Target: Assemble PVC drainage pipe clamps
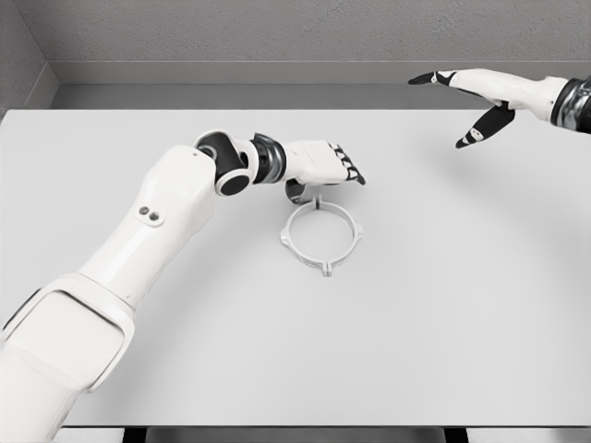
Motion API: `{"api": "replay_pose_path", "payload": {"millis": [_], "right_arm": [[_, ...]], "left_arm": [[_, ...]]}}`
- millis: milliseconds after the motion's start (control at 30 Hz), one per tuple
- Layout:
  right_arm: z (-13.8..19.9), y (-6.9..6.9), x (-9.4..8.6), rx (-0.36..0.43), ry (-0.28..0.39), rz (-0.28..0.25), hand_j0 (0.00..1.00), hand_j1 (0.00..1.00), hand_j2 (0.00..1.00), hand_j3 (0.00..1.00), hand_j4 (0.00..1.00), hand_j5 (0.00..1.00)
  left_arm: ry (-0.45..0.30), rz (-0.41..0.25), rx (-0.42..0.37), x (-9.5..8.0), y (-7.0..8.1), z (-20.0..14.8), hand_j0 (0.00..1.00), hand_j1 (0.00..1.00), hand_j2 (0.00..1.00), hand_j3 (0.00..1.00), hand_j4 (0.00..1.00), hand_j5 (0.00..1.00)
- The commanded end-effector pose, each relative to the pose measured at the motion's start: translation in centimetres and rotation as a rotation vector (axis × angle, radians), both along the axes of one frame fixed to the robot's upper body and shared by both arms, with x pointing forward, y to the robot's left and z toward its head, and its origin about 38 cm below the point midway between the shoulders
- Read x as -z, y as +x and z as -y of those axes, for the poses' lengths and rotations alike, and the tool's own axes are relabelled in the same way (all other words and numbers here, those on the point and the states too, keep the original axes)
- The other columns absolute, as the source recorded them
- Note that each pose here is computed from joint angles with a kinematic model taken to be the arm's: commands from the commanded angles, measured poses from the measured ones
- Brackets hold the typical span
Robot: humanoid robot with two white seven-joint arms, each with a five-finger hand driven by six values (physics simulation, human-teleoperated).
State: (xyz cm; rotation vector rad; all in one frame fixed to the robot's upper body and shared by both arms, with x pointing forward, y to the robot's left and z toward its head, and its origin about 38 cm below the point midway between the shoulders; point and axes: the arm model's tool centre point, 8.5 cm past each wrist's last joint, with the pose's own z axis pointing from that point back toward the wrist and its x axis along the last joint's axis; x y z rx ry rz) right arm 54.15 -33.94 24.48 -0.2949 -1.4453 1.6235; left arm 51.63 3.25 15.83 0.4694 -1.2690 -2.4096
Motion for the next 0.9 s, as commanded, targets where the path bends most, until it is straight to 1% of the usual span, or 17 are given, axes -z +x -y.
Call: {"api": "replay_pose_path", "payload": {"millis": [0, 267, 500, 567, 600, 633, 667, 700, 733, 767, 800, 833, 867], "right_arm": [[0.0, 0.0, -0.1, 0.002, 0.010, 0.002, 1.00, 1.00, 1.00, 1.00, 1.00, 1.00], [0.0, 0.0, -0.2, 0.003, 0.011, 0.002, 1.00, 1.00, 1.00, 1.00, 1.00, 1.00], [-0.1, 0.0, -0.3, -0.001, 0.010, 0.006, 1.00, 1.00, 1.00, 1.00, 1.00, 1.00], [-0.1, 0.0, -0.3, -0.001, 0.010, 0.006, 1.00, 1.00, 1.00, 1.00, 1.00, 1.00], [-0.1, 0.0, -0.3, -0.001, 0.010, 0.006, 1.00, 1.00, 1.00, 1.00, 1.00, 1.00], [-0.1, 0.0, -0.3, -0.001, 0.010, 0.006, 1.00, 1.00, 1.00, 1.00, 1.00, 1.00], [0.0, 0.0, -0.3, 0.000, 0.009, 0.006, 1.00, 1.00, 1.00, 1.00, 1.00, 1.00], [-0.1, 0.0, -0.3, -0.002, 0.010, 0.007, 1.00, 1.00, 1.00, 1.00, 1.00, 1.00], [-0.1, 0.0, -0.4, -0.003, 0.009, 0.009, 1.00, 1.00, 1.00, 1.00, 1.00, 1.00], [-0.2, 0.0, -0.4, -0.005, 0.008, 0.009, 1.00, 1.00, 1.00, 1.00, 1.00, 1.00], [-0.3, 0.0, -0.3, -0.007, 0.007, 0.008, 1.00, 1.00, 1.00, 1.00, 1.00, 1.00], [-0.3, 0.0, -0.2, -0.009, 0.006, 0.006, 1.00, 1.00, 1.00, 1.00, 1.00, 1.00], [-0.4, 0.0, -0.2, -0.010, 0.009, 0.006, 1.00, 1.00, 1.00, 1.00, 1.00, 1.00]], "left_arm": [[0.004, -0.005, -0.002, 0.2, 0.0, 0.0, 1.00, 1.00, 1.00, 1.00, 1.00, 1.00], [0.013, -0.002, -0.004, 0.1, 0.2, 0.0, 1.00, 1.00, 1.00, 1.00, 1.00, 1.00], [0.004, 0.000, 0.005, -0.1, 0.1, 0.1, 1.00, 1.00, 1.00, 1.00, 1.00, 1.00], [-0.015, 0.009, -0.012, -0.8, 0.6, -0.2, 1.00, 1.00, 1.00, 1.00, 1.00, 1.00], [-0.045, 0.042, -0.015, -2.3, 1.1, -0.2, 1.00, 1.00, 1.00, 1.00, 1.00, 1.00], [-0.071, 0.062, -0.014, -3.4, 1.3, -0.1, 1.00, 1.00, 1.00, 1.00, 1.00, 1.00], [-0.158, 0.087, -0.049, -6.2, 2.5, -1.5, 1.00, 1.00, 1.00, 1.00, 1.00, 1.00], [-0.225, 0.112, -0.126, -8.2, 3.8, -6.7, 1.00, 1.00, 1.00, 1.00, 1.00, 1.00], [-0.350, 0.117, -0.259, -10.3, 5.0, -14.5, 1.00, 1.00, 1.00, 1.00, 1.00, 1.00], [-0.474, 0.053, -0.369, -8.8, 4.3, -21.1, 1.00, 1.00, 1.00, 1.00, 1.00, 1.00], [-0.546, 0.023, -0.417, -8.5, 3.7, -24.6, 1.00, 1.00, 1.00, 1.00, 1.00, 1.00], [-0.606, -0.031, -0.449, -7.2, 3.4, -25.6, 1.00, 1.00, 1.00, 1.00, 1.00, 1.00], [-0.618, -0.071, -0.477, -5.6, 3.4, -25.9, 1.00, 1.00, 1.00, 1.00, 1.00, 1.00]]}}
